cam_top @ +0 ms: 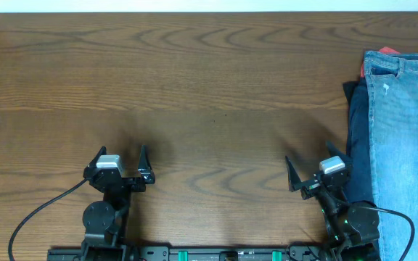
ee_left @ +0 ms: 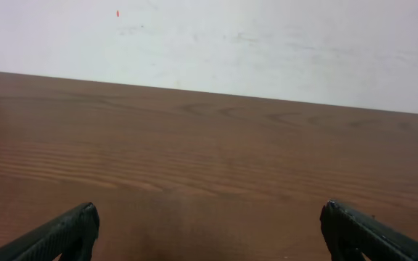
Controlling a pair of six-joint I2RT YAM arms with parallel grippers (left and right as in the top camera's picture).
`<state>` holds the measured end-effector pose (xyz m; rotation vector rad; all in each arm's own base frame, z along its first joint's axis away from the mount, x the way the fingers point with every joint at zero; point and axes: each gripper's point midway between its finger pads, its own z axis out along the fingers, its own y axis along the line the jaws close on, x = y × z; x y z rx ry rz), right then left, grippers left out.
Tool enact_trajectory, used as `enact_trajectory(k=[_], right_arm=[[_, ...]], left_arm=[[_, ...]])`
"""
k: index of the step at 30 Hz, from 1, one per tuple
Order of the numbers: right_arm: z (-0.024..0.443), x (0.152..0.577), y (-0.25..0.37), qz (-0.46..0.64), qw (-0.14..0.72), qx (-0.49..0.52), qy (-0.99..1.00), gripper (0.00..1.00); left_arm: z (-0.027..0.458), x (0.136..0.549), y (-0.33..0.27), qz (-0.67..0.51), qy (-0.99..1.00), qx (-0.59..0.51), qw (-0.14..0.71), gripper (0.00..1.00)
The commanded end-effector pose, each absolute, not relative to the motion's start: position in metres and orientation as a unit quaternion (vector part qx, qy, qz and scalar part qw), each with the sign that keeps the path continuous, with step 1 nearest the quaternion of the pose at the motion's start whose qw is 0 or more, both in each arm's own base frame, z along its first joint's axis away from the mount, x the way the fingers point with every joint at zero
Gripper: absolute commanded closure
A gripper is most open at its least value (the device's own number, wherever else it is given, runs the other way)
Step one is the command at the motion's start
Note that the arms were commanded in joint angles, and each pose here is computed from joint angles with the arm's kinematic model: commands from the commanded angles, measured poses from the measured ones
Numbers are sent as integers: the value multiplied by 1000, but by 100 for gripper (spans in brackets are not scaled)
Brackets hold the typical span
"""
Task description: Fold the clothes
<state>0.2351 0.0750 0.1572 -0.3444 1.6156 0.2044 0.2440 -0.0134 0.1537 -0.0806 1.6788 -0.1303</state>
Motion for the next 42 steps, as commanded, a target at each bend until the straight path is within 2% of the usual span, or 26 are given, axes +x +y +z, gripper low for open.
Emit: enact_trajectory(k=[1, 15, 19, 23, 27, 29, 37, 42], right_arm=[[155, 237, 71, 81, 672, -150, 720, 1], [155, 237, 71, 81, 672, -150, 720, 1], [158, 237, 71, 83, 677, -150, 716, 1], [157, 230, 87, 151, 663, -149, 718, 1], [158, 229, 90, 206, 650, -101, 725, 1], [164, 223, 102, 239, 648, -122, 713, 1], [224, 204, 102, 248, 653, -130, 704, 1], [251, 204, 82, 203, 616, -87, 756, 1]], left_arm=[[135, 244, -11, -49, 761, -35, 646, 2], [136, 244, -12, -49, 760, -35, 647, 2], [138, 243, -29, -87, 758, -3, 646, 2], [141, 238, -54, -163, 754, 24, 636, 2], [144, 232, -71, -224, 749, 33, 622, 2], [149, 230, -75, -242, 746, 30, 620, 2], [243, 216, -65, -229, 707, 20, 669, 2], [275, 219, -57, -208, 755, -8, 622, 2]])
